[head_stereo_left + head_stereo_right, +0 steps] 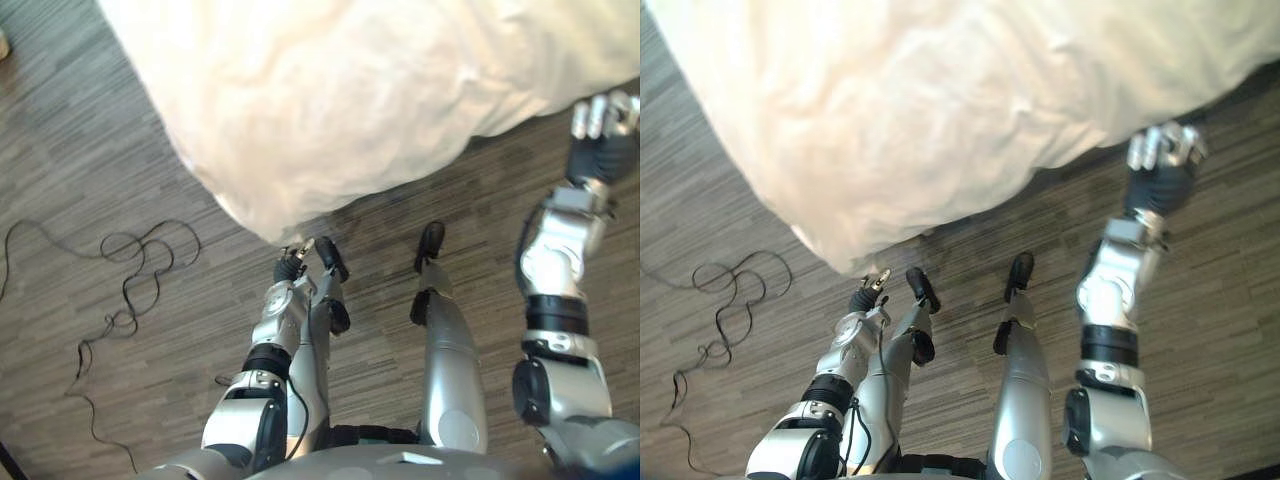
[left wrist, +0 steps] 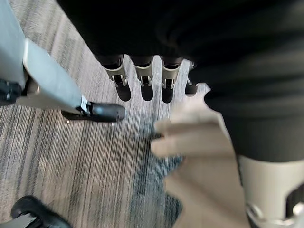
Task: Tidy the bed and pick cloth on bed and put in laundry
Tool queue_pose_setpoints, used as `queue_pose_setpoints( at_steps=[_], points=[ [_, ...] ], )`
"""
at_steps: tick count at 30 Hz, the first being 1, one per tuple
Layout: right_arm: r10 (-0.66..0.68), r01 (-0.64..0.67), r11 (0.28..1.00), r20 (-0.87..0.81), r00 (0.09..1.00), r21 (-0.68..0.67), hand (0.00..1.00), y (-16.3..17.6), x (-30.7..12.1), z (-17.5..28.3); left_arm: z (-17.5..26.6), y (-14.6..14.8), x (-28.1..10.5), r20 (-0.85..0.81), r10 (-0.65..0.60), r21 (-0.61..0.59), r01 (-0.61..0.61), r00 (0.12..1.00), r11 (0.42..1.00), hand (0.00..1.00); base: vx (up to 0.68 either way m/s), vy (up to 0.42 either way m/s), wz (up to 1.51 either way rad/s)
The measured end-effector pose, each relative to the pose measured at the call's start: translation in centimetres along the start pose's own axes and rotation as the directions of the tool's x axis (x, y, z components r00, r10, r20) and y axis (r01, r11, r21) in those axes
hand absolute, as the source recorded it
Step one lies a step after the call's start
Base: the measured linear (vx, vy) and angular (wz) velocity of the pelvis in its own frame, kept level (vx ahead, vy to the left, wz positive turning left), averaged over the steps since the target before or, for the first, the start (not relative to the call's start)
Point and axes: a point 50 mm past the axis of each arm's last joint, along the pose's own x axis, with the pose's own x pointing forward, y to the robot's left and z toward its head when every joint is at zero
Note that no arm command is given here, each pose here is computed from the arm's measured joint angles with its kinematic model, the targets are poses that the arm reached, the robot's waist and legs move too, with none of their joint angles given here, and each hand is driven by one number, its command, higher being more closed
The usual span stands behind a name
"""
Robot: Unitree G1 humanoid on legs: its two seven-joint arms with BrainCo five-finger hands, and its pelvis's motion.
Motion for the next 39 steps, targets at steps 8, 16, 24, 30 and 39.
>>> queue_pose_setpoints(
  at_steps=[8, 16, 24, 30, 39],
  points=[
    [-0.369, 0.164, 0.797, -0.254, 0.894, -0.582, 0.00, -6.4, -8.5, -1.0, -0.7, 2.3, -0.1, -0.050, 0.028, 0.041, -0.026, 0.998, 0.999, 0.00, 0.11, -0.031, -0.49],
    [-0.840, -0.001, 0.494, -0.477, 0.259, -0.870, 0.00, -13.2, -29.7, -0.5, -9.3, 11.5, -4.8, -0.273, 0.179, 0.217, -0.121, 0.945, 0.969, 0.00, 0.08, 0.088, -0.40],
    [-0.874, -0.053, 0.482, -0.475, -0.103, -0.875, 0.00, -10.4, -41.2, 3.2, -13.3, 16.3, -9.0, -0.416, 0.236, 0.424, -0.043, 0.878, 0.905, 0.00, -0.01, 0.090, -0.32],
    [-0.860, -0.118, 0.509, -0.507, -0.055, -0.852, 0.00, -10.6, -40.4, 3.1, -14.5, 17.2, -10.6, -0.427, 0.295, 0.495, -0.051, 0.855, 0.867, 0.00, 0.02, -0.017, -0.98],
    [-0.865, -0.130, 0.498, -0.502, -0.004, -0.857, 0.00, -10.9, -38.8, 1.3, -14.2, 16.3, -9.7, -0.415, 0.278, 0.592, 0.025, 0.866, 0.806, 0.00, -0.05, -0.082, -0.99]
  ],
)
